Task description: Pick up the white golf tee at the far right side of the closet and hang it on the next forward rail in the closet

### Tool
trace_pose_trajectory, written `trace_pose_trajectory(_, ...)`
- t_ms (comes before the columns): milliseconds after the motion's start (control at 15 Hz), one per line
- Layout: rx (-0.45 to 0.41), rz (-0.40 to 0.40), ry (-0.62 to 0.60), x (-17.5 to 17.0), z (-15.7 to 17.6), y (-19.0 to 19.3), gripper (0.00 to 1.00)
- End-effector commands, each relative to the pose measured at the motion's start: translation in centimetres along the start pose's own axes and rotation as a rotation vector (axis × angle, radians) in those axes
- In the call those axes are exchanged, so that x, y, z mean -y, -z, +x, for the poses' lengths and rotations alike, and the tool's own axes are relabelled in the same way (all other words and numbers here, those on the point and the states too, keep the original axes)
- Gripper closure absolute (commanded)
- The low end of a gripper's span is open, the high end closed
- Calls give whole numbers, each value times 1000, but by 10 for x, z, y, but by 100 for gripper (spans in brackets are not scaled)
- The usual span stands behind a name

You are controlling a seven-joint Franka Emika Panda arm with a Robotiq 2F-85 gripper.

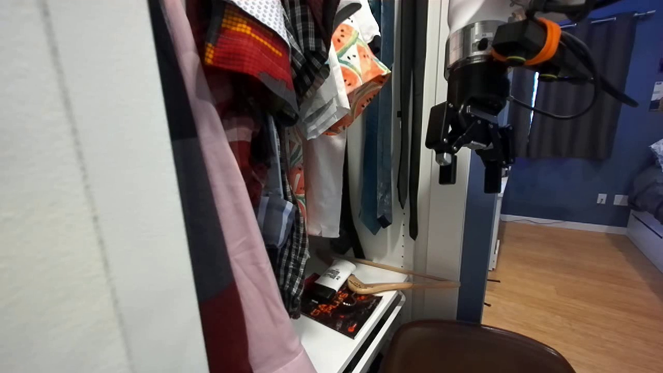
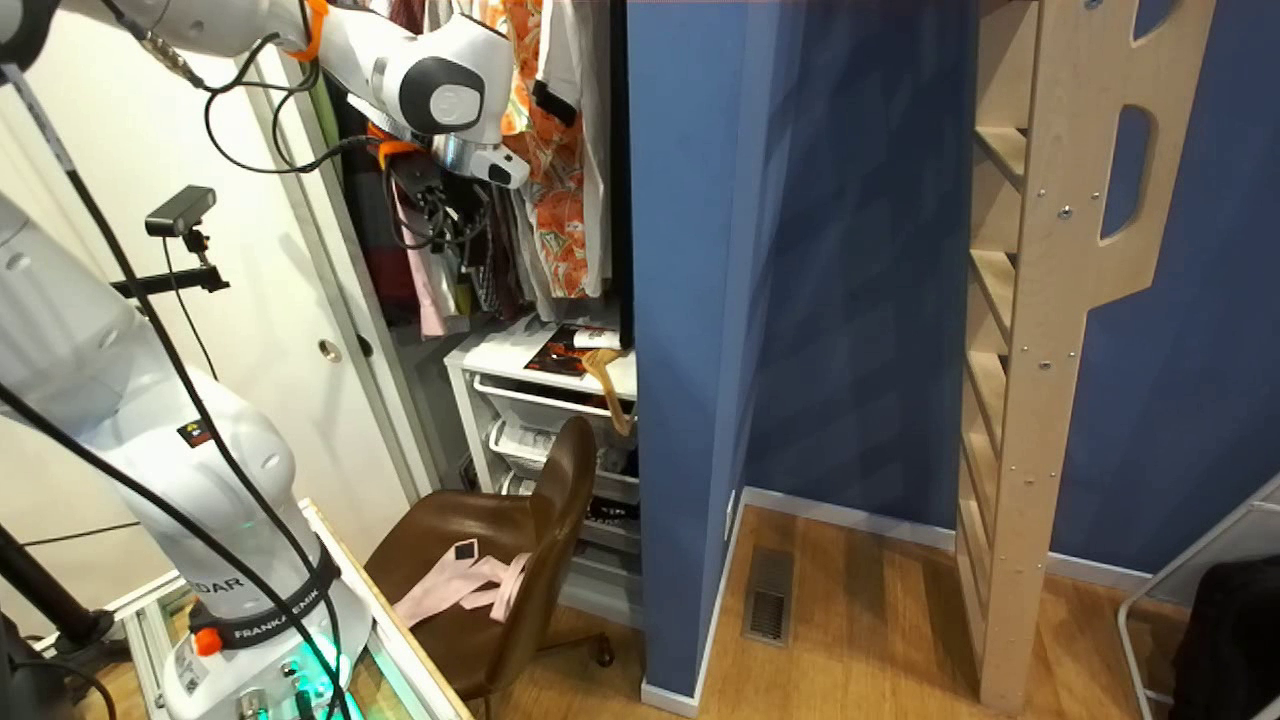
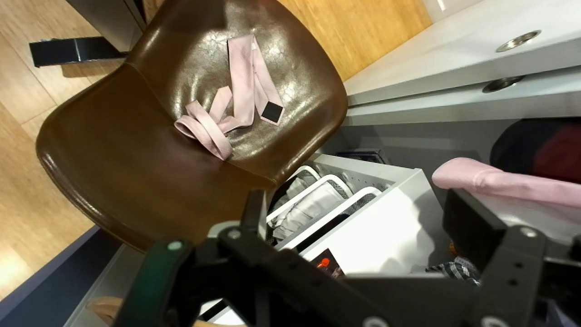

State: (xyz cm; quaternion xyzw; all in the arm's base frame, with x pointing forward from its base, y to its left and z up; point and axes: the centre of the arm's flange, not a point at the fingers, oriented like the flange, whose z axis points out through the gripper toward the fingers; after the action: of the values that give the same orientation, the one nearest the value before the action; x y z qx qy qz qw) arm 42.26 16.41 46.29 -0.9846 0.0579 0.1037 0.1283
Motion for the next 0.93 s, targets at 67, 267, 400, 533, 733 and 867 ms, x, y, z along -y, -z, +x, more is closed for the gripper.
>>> trace_pose_trajectory(67,0,0,0,0,0,0,0)
trace_pose_trajectory(267,0,0,0,0,0,0,0)
trace_pose_trajectory(400,0,0,0,0,0,0,0)
trace_pose_trajectory(533,0,0,0,0,0,0,0)
trace_pose_trajectory(733,-12,-72,71,2,-2,-3,0)
trace_pose_trajectory(867,-14,-85,84,4,-4,-4,0)
